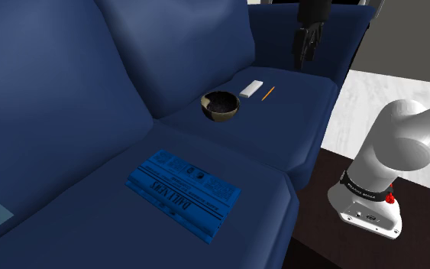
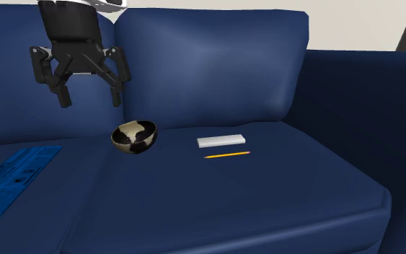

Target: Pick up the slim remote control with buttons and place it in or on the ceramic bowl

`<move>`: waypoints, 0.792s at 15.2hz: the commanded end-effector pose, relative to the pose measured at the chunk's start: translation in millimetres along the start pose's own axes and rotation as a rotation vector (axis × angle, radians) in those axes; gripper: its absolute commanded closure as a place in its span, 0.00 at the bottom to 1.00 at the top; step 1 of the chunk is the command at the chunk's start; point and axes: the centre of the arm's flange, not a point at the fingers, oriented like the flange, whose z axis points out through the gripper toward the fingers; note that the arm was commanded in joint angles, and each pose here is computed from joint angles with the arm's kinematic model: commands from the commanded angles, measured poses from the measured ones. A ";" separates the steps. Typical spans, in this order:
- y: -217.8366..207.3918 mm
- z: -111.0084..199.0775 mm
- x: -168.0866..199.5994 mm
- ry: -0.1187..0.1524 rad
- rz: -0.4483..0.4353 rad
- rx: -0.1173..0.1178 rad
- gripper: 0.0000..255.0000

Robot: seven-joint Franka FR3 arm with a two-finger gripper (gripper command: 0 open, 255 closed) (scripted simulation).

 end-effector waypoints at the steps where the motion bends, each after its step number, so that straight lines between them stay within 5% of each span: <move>1: 0.0 0.0 0.0 0.000 0.000 0.000 0.00; 12: 36.6 59.2 124.6 0.016 0.332 0.015 0.00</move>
